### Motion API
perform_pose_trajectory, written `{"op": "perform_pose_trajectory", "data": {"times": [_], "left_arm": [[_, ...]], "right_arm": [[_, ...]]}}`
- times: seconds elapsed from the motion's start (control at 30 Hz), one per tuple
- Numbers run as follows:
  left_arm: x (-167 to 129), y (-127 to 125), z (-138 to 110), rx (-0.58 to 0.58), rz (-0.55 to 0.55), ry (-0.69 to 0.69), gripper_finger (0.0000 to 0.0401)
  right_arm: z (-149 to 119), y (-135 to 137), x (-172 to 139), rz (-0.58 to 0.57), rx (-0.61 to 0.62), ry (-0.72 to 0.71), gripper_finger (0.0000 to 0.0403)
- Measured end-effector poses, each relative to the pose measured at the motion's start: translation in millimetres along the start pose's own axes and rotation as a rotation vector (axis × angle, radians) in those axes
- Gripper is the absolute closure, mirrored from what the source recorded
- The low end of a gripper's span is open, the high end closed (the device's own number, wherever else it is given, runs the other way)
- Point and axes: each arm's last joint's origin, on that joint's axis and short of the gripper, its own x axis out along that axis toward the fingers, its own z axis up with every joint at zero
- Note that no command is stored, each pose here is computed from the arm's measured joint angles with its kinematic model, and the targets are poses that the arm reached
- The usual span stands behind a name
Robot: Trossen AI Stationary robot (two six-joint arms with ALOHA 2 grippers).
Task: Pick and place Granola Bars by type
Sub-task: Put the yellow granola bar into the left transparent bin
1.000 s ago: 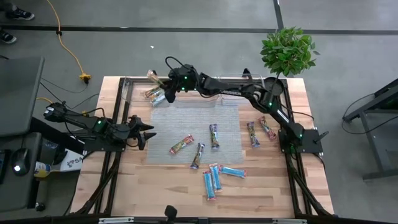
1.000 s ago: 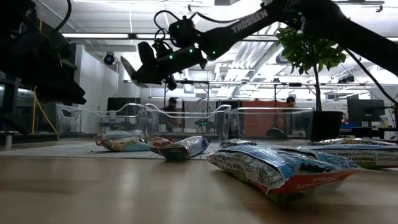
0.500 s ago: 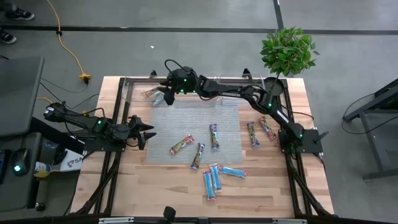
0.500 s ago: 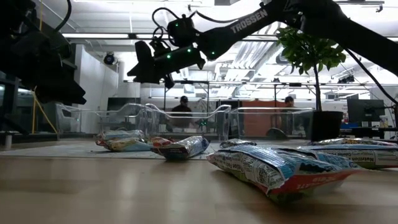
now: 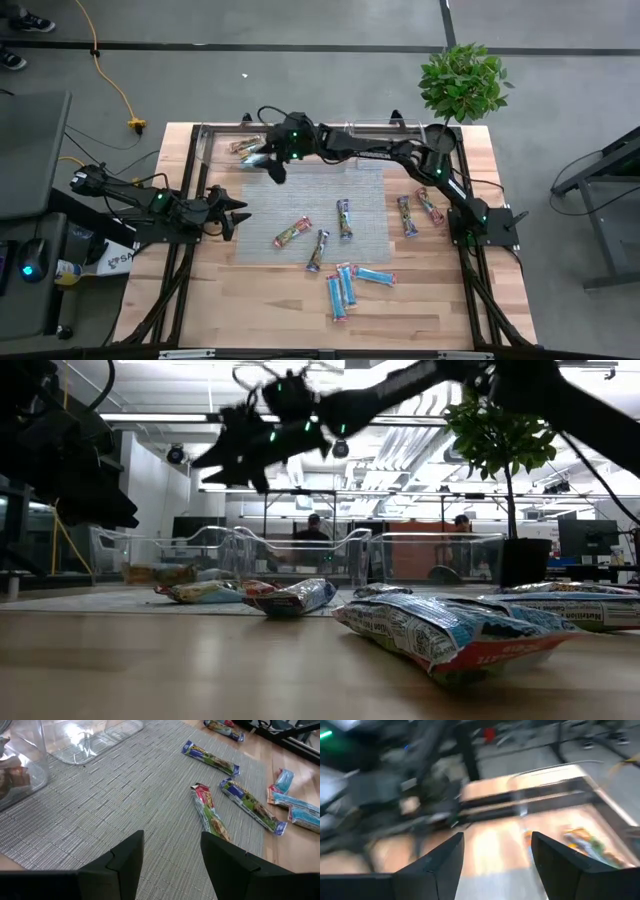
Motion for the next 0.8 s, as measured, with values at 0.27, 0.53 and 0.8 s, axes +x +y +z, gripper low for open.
{"op": "perform_pose_trajectory", "data": {"times": [0.27, 0.53, 0.8], "left_arm": [[0, 0, 0, 0.000, 0.006, -0.004, 0.0208], [0, 0, 0, 0.001, 0.006, -0.004, 0.0208], [0, 0, 0, 0.003, 0.011, -0.008, 0.0208]], "right_arm": [[12, 84, -37, 0.006, -0.205, 0.358, 0.0187], [-18, 155, -69, -0.252, 0.191, 0.777, 0.0187], [-65, 210, -94, -0.569, 0.410, 1.072, 0.0187]]}}
